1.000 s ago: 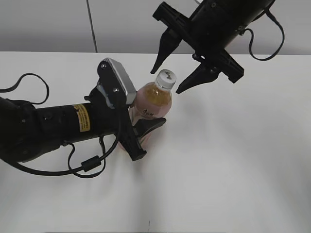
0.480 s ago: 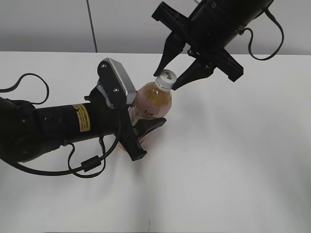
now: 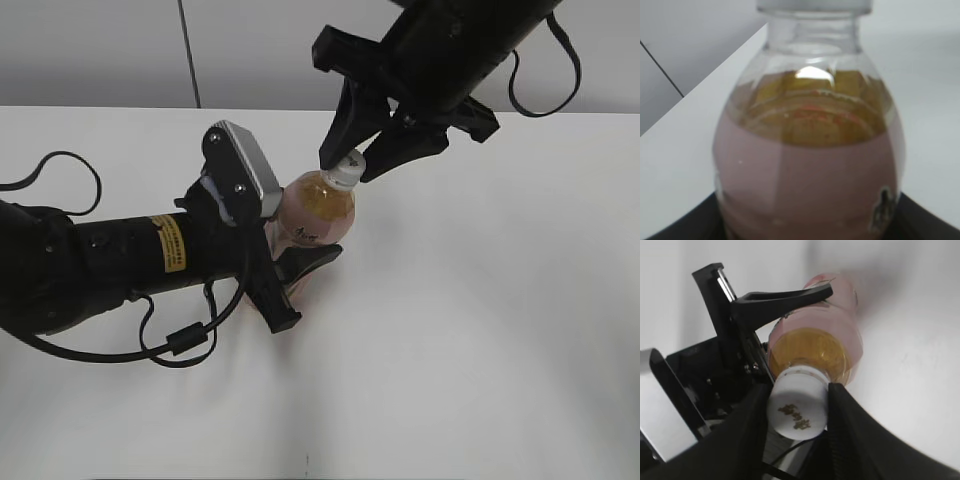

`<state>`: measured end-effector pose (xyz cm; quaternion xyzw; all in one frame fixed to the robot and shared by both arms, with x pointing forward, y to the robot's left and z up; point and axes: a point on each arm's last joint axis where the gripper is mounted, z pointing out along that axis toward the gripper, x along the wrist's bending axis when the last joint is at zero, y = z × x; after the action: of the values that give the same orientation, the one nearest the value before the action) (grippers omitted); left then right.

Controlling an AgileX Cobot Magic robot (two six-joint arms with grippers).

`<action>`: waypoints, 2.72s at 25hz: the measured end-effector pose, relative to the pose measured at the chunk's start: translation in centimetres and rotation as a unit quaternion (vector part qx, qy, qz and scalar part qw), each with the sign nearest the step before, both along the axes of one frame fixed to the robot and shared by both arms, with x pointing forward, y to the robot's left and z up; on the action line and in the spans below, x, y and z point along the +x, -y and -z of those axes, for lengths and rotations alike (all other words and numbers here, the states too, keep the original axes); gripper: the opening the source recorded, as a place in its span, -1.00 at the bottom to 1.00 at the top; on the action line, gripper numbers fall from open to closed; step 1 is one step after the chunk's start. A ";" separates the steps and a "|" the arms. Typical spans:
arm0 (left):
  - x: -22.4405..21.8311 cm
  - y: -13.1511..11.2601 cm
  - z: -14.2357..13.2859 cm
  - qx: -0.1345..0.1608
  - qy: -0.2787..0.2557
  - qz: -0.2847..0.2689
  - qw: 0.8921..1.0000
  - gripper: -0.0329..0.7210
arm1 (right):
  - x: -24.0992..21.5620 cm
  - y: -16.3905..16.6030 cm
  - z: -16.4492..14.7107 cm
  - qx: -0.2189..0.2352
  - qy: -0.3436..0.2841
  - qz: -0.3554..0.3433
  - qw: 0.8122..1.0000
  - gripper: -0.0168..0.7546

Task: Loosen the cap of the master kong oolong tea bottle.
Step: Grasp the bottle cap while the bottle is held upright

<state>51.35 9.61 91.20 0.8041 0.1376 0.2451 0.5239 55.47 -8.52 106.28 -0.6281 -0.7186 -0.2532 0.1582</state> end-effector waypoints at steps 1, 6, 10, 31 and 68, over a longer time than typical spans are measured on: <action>0.0 0.0 0.0 0.000 0.000 0.000 1.000 0.14 | 0.0 0.0 0.0 -0.004 0.020 -0.030 0.999 -0.23; 0.0 0.0 0.0 0.002 -0.001 0.001 1.000 0.14 | 0.1 0.4 0.2 -0.046 0.119 -0.172 0.977 -0.23; 0.0 -0.1 0.2 0.013 -0.006 -0.001 1.000 0.14 | 0.3 0.7 0.4 -0.094 0.191 -0.278 0.937 -0.24; 0.2 -0.2 0.0 -0.009 -0.008 -0.017 1.000 0.14 | 0.7 -0.3 -0.2 -0.077 0.424 -0.559 0.709 -0.25; 0.0 -0.2 0.0 -0.020 0.004 -0.002 1.000 0.14 | -1.0 -2.2 -1.2 -0.115 0.535 -0.832 0.088 -0.25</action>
<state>51.37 9.78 91.19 0.7923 0.1421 0.2468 0.5395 54.47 -6.36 107.44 0.6600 -0.6999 -0.1438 -0.2319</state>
